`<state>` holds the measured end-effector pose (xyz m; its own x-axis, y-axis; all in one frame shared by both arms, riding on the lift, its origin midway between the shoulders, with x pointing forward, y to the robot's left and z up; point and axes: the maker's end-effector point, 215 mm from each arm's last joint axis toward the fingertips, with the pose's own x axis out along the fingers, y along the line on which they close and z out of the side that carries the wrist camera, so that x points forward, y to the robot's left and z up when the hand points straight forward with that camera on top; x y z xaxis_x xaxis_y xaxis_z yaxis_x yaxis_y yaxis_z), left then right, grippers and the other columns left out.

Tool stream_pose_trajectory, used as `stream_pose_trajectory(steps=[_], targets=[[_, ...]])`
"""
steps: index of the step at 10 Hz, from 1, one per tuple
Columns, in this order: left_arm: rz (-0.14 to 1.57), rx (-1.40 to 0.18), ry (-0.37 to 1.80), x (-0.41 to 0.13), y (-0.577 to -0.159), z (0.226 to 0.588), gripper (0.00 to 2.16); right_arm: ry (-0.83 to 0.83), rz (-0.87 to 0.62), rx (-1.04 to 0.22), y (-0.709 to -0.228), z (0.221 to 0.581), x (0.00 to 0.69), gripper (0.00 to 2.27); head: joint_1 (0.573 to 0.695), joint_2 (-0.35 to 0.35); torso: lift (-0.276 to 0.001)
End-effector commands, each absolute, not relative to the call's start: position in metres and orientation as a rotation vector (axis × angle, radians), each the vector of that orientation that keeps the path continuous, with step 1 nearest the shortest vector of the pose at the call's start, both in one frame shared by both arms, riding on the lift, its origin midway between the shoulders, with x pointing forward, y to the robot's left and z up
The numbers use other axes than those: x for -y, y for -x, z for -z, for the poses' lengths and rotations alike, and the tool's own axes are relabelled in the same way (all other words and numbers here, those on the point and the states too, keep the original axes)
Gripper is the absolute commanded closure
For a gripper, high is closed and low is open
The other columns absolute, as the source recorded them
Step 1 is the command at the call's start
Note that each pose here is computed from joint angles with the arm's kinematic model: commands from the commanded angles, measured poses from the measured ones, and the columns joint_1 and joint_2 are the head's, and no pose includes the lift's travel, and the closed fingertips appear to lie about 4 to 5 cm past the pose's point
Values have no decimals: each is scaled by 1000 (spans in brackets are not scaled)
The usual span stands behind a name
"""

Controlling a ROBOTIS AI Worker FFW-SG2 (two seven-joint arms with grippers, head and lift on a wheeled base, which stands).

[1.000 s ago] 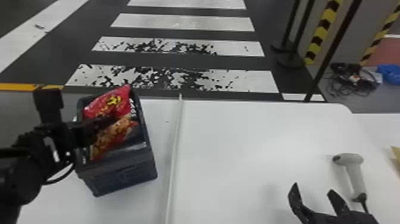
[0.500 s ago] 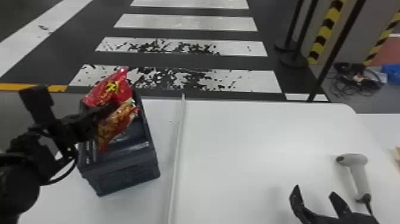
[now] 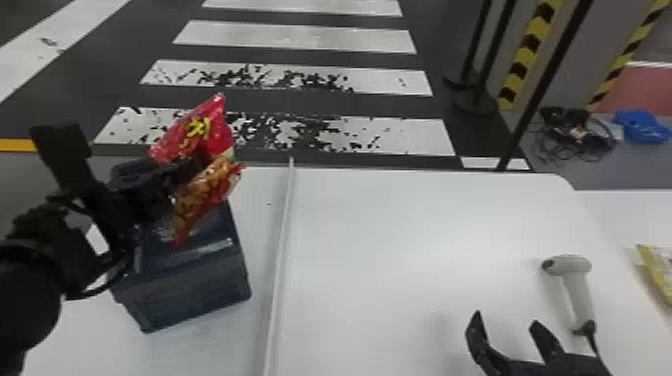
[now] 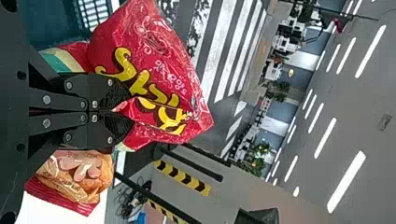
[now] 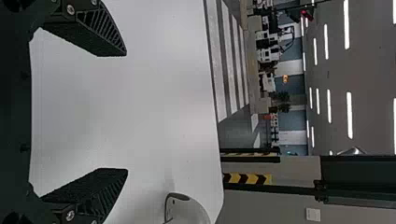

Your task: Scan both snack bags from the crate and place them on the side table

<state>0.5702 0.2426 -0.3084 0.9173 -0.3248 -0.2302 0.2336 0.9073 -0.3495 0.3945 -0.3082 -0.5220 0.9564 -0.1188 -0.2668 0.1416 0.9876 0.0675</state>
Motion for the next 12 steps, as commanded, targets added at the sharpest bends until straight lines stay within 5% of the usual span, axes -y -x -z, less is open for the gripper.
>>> stream_pose_trajectory(steps=[1, 6, 12], targets=[[330, -279, 356, -219, -571, 293, 2138, -85, 133, -270, -393, 521, 309, 110, 695, -66, -95], [498, -286, 409, -133, -555, 273, 2142, -88, 159, -266, -389, 518, 318, 117, 695, -172, -95], [665, -397, 354, -17, -516, 305, 2142, -84, 245, -220, -392, 491, 368, 117, 695, -350, -95]])
